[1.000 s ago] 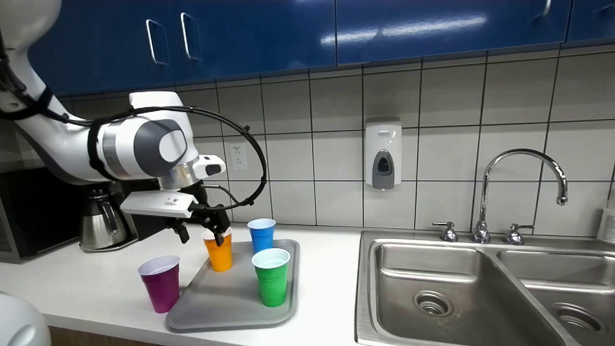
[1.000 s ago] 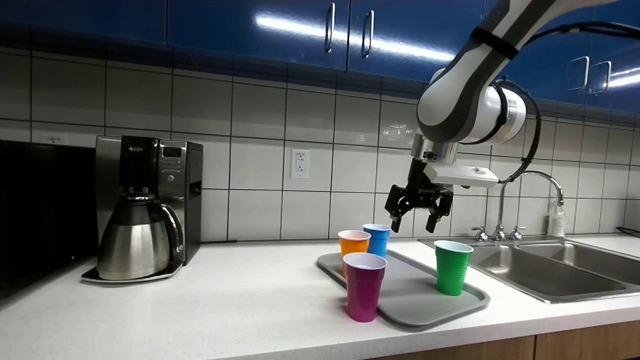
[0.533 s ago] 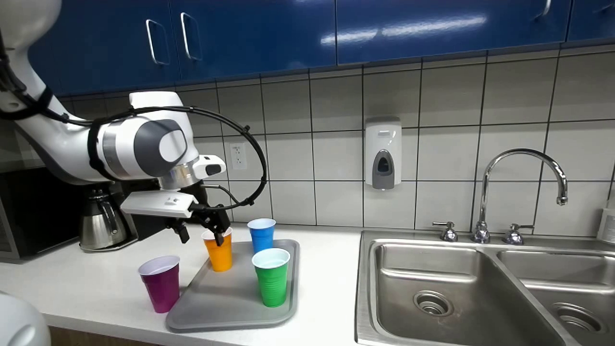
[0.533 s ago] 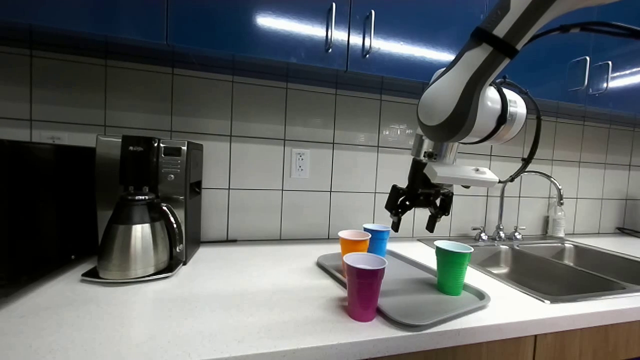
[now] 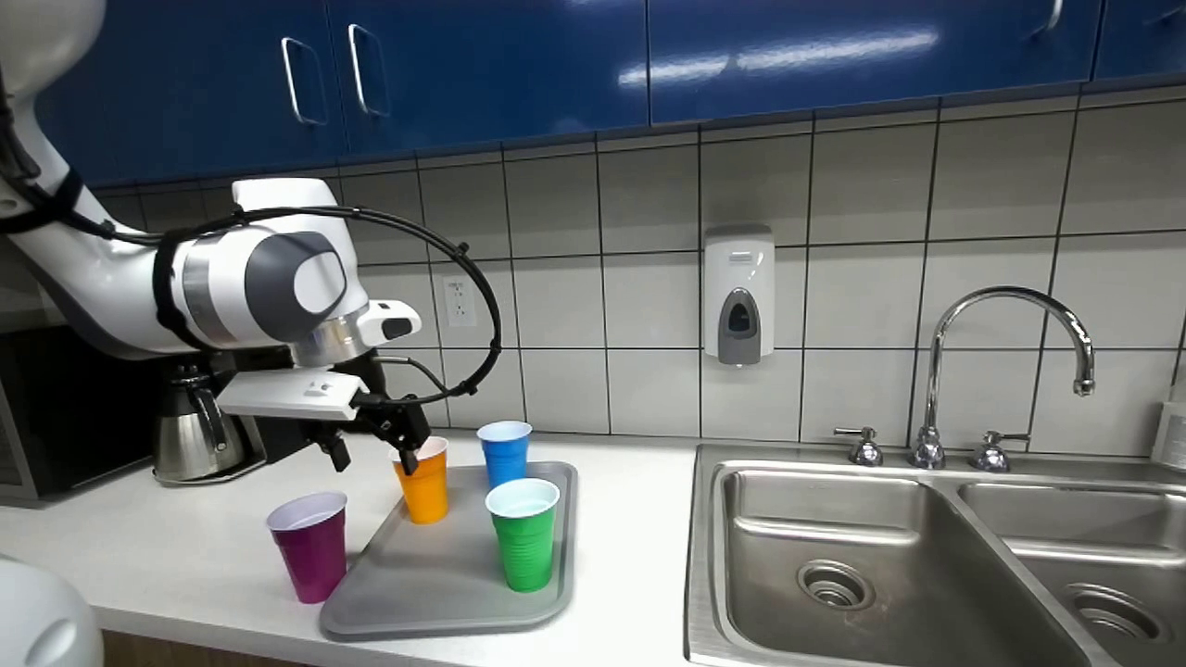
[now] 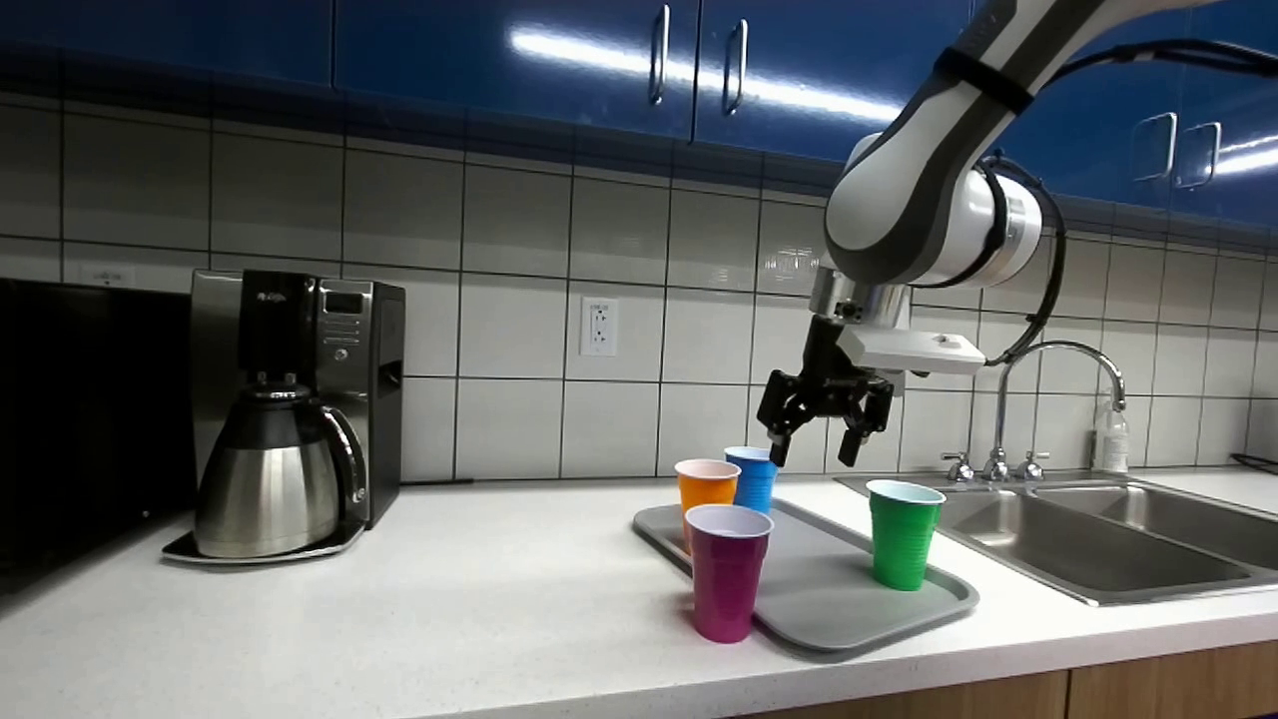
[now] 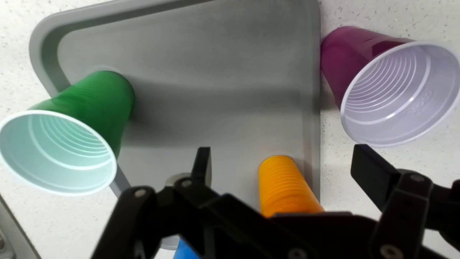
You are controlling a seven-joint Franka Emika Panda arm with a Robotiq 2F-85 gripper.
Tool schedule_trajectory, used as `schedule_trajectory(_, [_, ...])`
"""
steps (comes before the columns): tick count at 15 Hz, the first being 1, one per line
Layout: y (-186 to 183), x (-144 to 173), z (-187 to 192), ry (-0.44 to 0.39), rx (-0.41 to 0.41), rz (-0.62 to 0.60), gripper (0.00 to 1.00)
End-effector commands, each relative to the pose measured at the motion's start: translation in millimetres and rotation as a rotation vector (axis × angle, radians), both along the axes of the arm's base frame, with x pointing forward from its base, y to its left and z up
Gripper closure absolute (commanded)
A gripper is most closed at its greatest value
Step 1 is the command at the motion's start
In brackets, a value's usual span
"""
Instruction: Put the green and purple cups on the tray
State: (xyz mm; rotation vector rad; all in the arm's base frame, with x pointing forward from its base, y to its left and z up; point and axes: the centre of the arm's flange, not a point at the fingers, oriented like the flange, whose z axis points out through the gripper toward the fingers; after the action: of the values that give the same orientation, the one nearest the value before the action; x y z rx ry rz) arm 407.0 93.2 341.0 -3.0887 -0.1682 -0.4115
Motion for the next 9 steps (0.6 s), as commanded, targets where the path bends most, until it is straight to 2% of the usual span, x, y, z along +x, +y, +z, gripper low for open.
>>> schedule_trajectory(1, [14,-3,-8,-0.007,-0.008,0.011,0.0])
schedule_trajectory(9, [25,3,-35,0.024,-0.001,0.031,0.0])
